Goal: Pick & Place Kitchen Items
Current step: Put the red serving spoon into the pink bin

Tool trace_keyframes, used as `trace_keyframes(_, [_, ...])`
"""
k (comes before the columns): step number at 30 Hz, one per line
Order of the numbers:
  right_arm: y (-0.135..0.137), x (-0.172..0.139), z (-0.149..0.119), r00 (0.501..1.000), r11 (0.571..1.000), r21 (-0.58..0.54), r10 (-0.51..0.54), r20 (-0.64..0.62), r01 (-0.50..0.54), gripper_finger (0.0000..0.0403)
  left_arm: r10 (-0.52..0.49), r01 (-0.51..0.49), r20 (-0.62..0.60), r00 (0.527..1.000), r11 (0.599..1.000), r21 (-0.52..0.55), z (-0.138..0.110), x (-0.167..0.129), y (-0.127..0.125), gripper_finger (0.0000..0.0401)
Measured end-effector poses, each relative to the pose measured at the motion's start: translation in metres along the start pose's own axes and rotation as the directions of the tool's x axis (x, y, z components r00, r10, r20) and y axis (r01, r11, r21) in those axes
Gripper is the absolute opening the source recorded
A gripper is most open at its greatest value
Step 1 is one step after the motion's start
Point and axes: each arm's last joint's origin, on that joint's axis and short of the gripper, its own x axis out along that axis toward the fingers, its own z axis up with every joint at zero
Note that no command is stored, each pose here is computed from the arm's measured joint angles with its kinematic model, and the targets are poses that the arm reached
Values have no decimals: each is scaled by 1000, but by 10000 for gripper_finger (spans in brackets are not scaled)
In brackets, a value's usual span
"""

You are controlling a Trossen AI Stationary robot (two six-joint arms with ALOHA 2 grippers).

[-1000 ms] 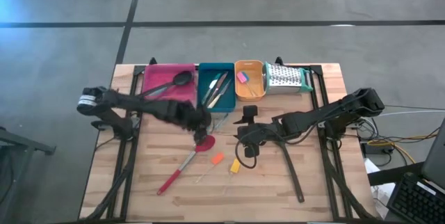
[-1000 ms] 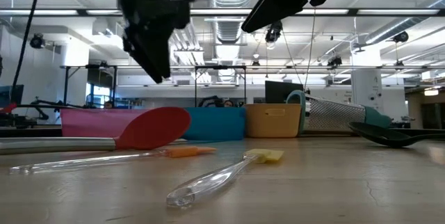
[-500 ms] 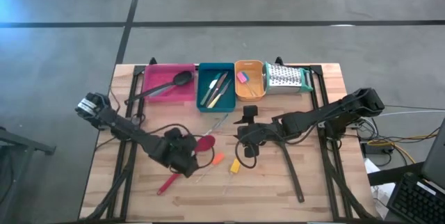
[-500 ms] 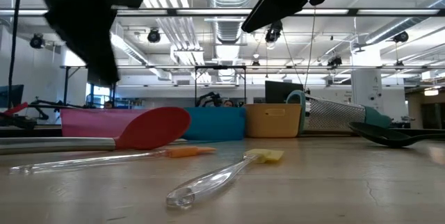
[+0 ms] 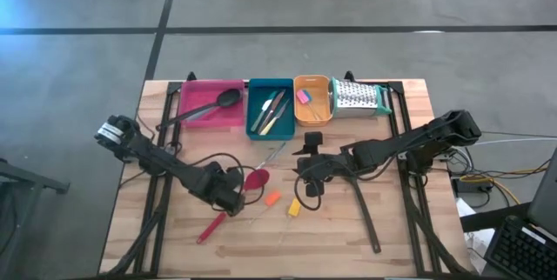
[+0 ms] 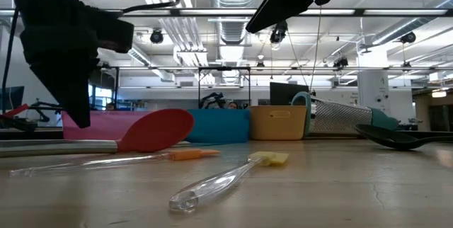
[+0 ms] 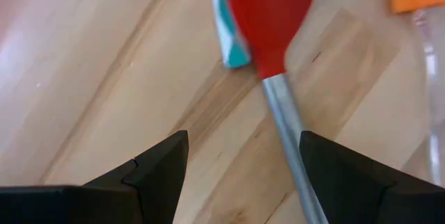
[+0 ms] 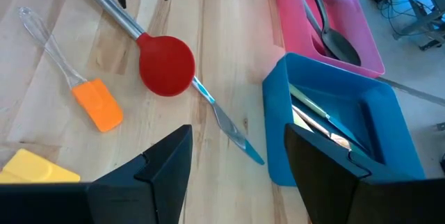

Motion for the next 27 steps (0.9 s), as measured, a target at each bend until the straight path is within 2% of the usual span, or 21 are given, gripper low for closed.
trace_keyframes(6, [0,0,0,1000,1000,5,0,0,0,219,-40,40,-49,998,999,1,-3,4,0,279])
trace_keyframes(14, [0,0,0,1000,1000,7,0,0,0,219,-150,150,-171,974,989,-17,-13,11,-2,279])
trace_keyframes(24, [0,0,0,1000,1000,10,0,0,0,219,-127,128,-215,968,992,-10,-26,27,-2,279])
trace_keyframes(27, [0,0,0,1000,1000,8,0,1,0,219,-105,110,-197,975,994,17,-28,29,-2,266])
